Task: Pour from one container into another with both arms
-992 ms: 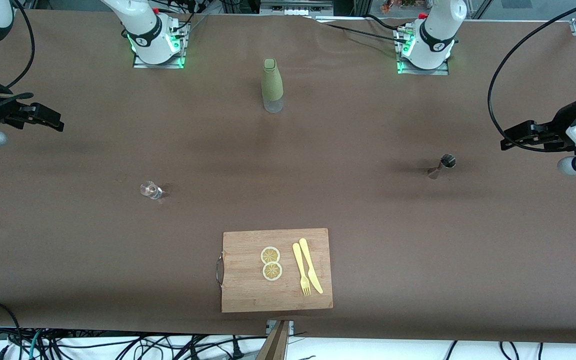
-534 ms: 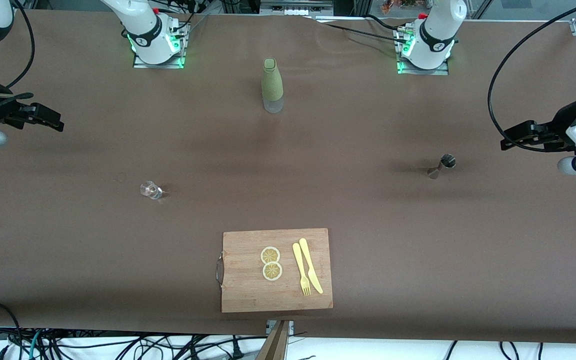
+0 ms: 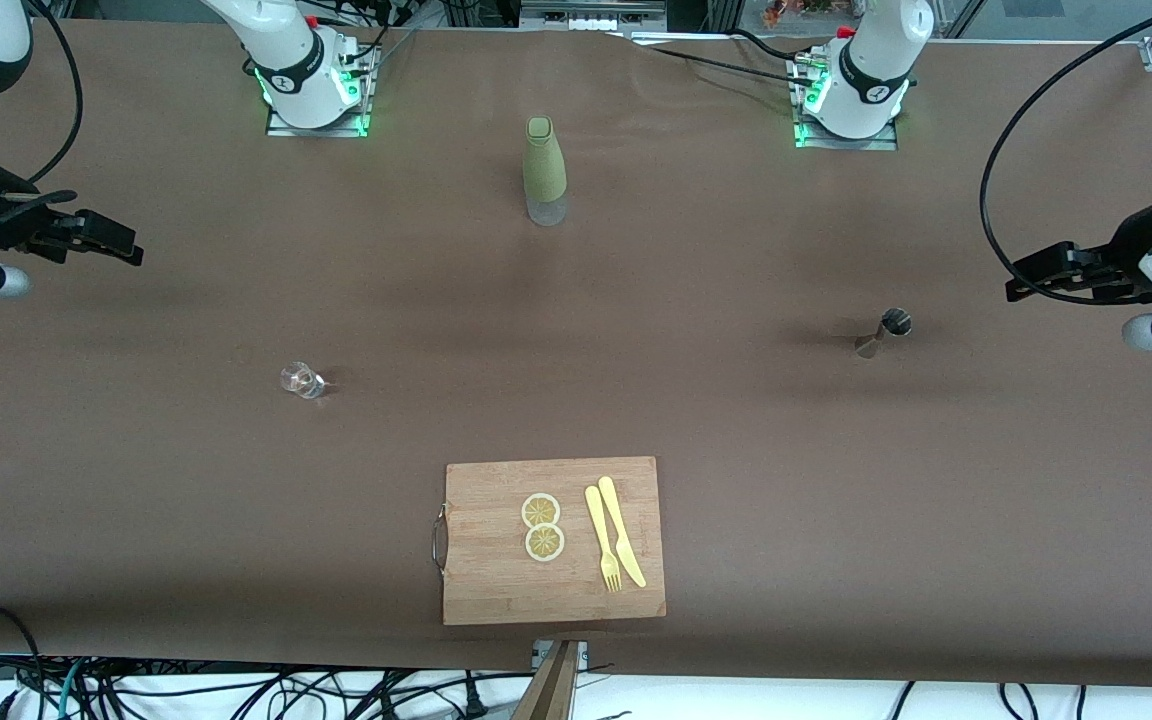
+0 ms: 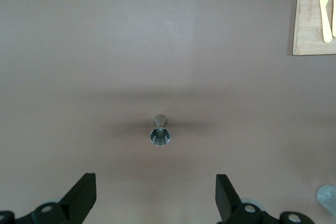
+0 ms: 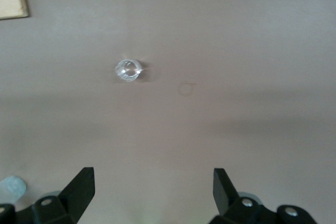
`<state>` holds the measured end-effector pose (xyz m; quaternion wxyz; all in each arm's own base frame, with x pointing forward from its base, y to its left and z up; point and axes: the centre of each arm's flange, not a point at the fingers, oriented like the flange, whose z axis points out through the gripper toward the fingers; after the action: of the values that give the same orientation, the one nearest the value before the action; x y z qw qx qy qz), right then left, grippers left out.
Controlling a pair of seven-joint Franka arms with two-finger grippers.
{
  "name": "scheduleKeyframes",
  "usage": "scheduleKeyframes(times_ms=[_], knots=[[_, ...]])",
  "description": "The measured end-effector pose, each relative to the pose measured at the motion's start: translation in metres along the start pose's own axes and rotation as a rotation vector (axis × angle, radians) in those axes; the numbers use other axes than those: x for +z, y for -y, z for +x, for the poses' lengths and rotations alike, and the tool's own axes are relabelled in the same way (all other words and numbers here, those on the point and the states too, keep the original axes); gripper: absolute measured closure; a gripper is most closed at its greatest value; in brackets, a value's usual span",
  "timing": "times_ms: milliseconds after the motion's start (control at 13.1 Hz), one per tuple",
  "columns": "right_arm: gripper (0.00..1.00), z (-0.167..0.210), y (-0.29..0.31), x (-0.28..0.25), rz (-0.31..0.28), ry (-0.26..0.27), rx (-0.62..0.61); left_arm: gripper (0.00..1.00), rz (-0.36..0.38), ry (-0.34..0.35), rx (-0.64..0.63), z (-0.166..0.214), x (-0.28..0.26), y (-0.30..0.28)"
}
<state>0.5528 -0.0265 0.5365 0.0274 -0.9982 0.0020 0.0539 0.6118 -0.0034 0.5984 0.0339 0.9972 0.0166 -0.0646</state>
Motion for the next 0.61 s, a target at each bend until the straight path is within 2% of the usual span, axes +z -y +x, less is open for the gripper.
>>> scheduleKeyframes(times_ms=[153,381,610], knots=[[0.0,0.002,-0.014,0.006,0.029,0.008,-0.086,0.0,-0.051,-0.002,0.071,0.001,-0.001,0.046],[0.0,0.007,-0.045,0.02,0.111,0.009,-0.253,0.0,-0.105,0.009,0.327,-0.001,0.019,0.129],[0.0,0.016,-0.088,0.053,0.213,-0.001,-0.485,0.0,-0.235,0.005,0.547,-0.004,0.061,0.18]])
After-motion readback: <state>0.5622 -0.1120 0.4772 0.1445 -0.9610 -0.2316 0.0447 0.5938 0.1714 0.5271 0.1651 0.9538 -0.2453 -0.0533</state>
